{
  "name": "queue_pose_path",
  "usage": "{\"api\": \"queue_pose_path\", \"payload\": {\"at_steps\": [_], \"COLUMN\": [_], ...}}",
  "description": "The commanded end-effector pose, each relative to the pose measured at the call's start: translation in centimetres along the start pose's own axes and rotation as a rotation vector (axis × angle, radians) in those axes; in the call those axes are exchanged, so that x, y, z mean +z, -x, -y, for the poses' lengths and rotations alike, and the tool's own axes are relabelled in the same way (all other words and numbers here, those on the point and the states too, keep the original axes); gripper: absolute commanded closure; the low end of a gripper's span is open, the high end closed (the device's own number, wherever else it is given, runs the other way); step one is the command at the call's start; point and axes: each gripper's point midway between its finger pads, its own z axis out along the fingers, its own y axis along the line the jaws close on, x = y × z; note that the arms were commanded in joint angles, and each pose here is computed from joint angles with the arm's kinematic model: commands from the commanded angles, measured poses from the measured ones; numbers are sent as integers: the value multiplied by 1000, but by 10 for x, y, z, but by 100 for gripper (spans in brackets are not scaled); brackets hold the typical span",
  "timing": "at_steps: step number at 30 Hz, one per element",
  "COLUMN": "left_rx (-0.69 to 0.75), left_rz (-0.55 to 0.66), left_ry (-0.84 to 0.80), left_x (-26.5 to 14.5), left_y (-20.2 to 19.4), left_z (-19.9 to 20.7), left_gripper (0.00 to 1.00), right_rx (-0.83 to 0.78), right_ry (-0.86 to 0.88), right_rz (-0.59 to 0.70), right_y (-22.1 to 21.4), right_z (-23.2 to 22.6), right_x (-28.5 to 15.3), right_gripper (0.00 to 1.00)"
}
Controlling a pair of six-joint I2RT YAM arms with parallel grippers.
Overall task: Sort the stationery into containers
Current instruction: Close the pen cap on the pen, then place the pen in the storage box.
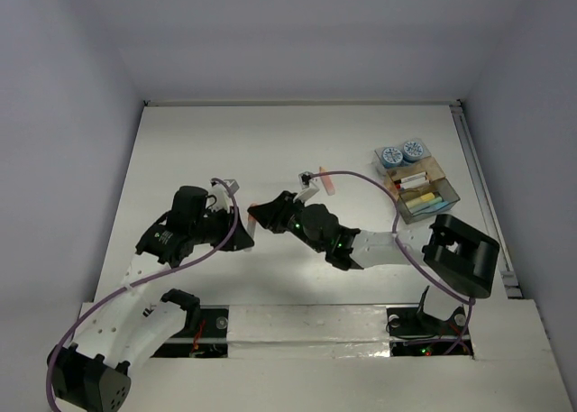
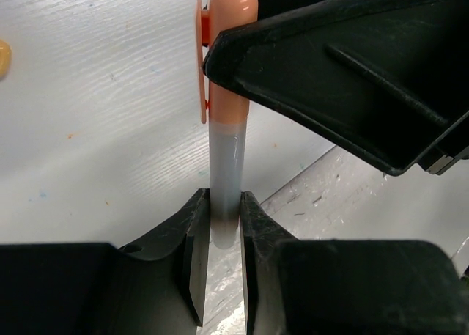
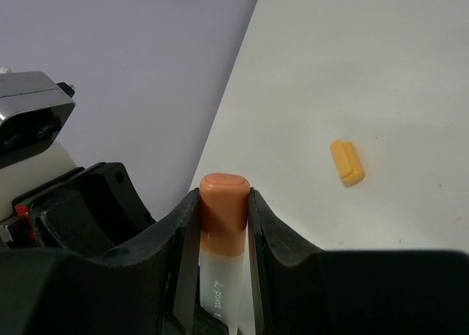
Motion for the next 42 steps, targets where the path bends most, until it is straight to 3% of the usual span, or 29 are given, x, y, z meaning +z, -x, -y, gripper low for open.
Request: {"api": "queue_pose_path", "payload": {"at_steps": [1,3,5,10,12,14,17,19,24,29,33,42], "left_rx": [236,236,241,262,267,268,262,263,278,308,321,316], "left_rz": [648,626,620,606,608,620,633,635,647,639,630,638], "left_ry": [-72,-88,-94,-137,-146,-143,-126,-125,-155,-153,-168,-144], "left_x": [-47,-43,-41,-42,-44,-48,-52,-53,-61,-63,-63,-65], "left_y": [160,156,154,150,149,149,148,147,145,139,134,135], "left_z": [46,47,47,55,57,58,56,56,64,73,80,79], "left_gripper": [100,93,75,43,38,27,20,1,1,1,1,1], "right_rx": [-144,-154,-164,-161,-161,-149,-160,-150,-115,-101,-103,-72], "right_ry": [-140,-150,-149,-253,-292,-385,-515,-665,-918,-1152,-1246,-1270], "right_rz": [-489,-396,-289,15,101,194,312,447,707,827,821,761], "right_y": [-119,-75,-29,116,157,202,240,275,327,334,330,318], "right_z": [48,48,39,63,74,100,127,158,210,245,267,298], "right_x": [-68,-53,-47,-37,-41,-54,-89,-138,-248,-318,-333,-319], "right_gripper": [100,100,100,100,100,100,100,100,100,100,100,100]}}
